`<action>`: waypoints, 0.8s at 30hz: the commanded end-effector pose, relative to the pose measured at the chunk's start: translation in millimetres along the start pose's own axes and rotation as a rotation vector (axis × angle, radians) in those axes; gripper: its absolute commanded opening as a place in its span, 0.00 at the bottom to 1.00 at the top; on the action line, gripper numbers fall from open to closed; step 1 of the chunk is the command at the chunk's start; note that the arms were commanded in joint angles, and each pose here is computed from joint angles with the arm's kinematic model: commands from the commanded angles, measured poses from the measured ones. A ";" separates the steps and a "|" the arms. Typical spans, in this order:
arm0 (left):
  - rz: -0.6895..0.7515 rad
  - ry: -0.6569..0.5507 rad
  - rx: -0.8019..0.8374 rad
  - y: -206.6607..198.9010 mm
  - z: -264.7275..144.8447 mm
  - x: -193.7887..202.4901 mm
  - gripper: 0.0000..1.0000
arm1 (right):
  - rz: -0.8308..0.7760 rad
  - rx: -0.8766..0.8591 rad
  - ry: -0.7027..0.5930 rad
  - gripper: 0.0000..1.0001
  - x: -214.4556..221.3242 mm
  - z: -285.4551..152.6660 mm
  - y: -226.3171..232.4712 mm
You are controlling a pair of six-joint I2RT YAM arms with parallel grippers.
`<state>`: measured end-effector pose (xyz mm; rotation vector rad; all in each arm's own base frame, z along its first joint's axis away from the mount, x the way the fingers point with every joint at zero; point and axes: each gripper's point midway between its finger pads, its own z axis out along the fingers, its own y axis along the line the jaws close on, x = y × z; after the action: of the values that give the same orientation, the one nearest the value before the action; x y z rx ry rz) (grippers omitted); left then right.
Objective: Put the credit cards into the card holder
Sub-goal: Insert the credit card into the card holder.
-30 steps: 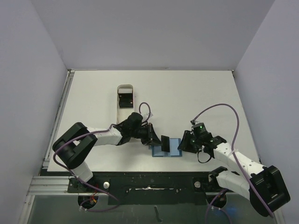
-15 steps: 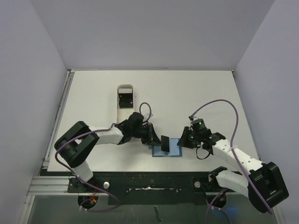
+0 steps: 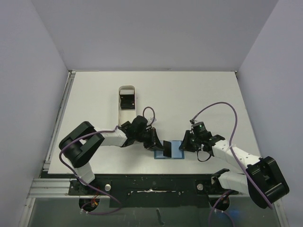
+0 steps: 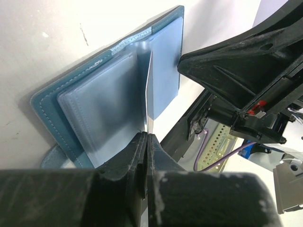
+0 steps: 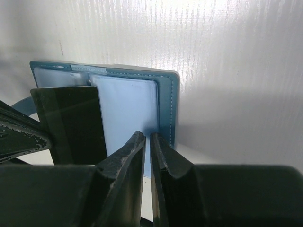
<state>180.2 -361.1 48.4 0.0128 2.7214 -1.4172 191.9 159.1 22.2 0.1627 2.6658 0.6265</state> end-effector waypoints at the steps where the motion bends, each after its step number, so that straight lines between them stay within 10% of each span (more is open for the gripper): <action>1: 0.026 -0.018 0.011 -9.4 3.4 -6.4 0.00 | -0.006 -0.026 -0.037 0.13 -6.3 0.9 5.4; 24: -0.043 -0.056 -0.112 20.4 5.0 -3.5 0.00 | -0.010 0.015 -0.032 0.12 -2.0 4.9 -5.5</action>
<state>176.7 -354.6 25.7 -0.0576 2.7983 -1.3024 191.4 156.3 17.3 0.1688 2.6662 0.6076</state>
